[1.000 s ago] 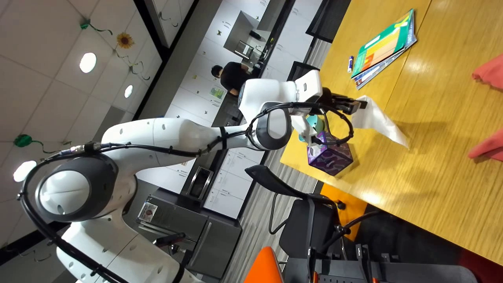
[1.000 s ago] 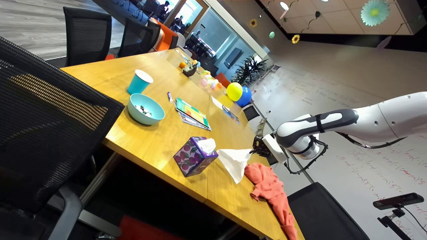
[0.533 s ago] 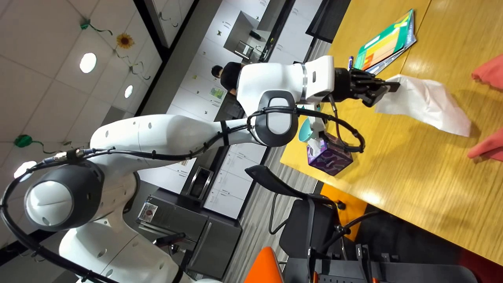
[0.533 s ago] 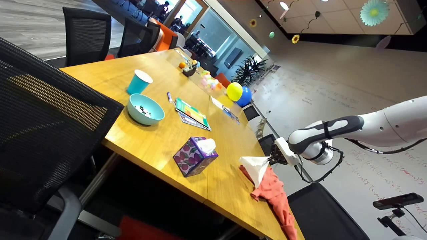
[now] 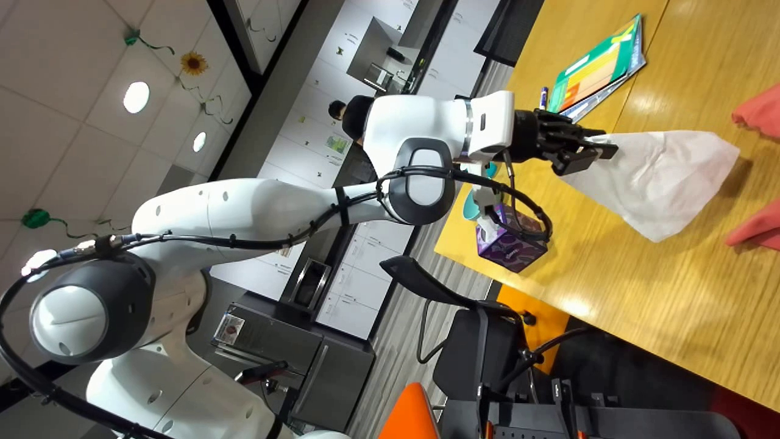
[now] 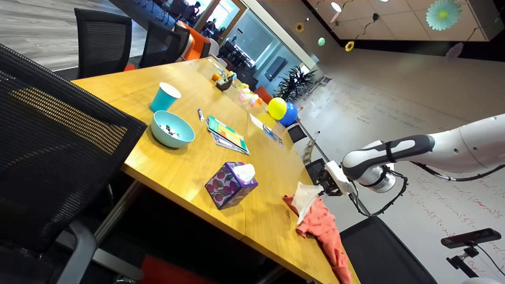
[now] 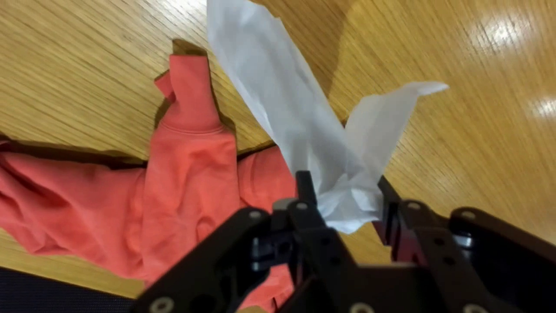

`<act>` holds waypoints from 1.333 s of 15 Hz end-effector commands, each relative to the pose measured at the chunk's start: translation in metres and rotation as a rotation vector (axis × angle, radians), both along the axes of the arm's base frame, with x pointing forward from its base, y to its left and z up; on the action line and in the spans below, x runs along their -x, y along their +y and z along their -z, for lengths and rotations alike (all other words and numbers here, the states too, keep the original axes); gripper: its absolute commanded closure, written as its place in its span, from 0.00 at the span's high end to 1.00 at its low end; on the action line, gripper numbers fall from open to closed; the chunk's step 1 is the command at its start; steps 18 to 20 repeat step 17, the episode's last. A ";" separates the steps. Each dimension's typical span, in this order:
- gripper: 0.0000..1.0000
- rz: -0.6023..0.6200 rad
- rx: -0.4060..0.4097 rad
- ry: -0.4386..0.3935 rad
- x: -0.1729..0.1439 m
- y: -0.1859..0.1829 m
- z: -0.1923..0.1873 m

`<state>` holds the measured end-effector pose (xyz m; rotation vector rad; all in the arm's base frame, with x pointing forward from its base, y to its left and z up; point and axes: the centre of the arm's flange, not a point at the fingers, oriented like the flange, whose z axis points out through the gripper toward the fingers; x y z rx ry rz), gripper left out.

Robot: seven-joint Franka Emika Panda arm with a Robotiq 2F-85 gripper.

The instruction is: Take a tissue out of the tissue box and use it to wipe the table

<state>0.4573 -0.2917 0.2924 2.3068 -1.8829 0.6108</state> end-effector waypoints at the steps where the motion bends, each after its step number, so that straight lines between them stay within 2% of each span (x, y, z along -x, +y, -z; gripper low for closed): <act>1: 0.69 -0.027 -0.051 -0.004 0.001 0.009 -0.011; 5: 0.99 -0.031 -0.066 -0.006 -0.001 0.013 -0.014; 14: 1.00 -0.089 -0.100 0.034 0.000 0.018 -0.016; 15: 1.00 -0.064 -0.062 0.028 -0.006 0.019 -0.009; 20: 1.00 -0.065 -0.062 0.030 -0.006 0.019 -0.009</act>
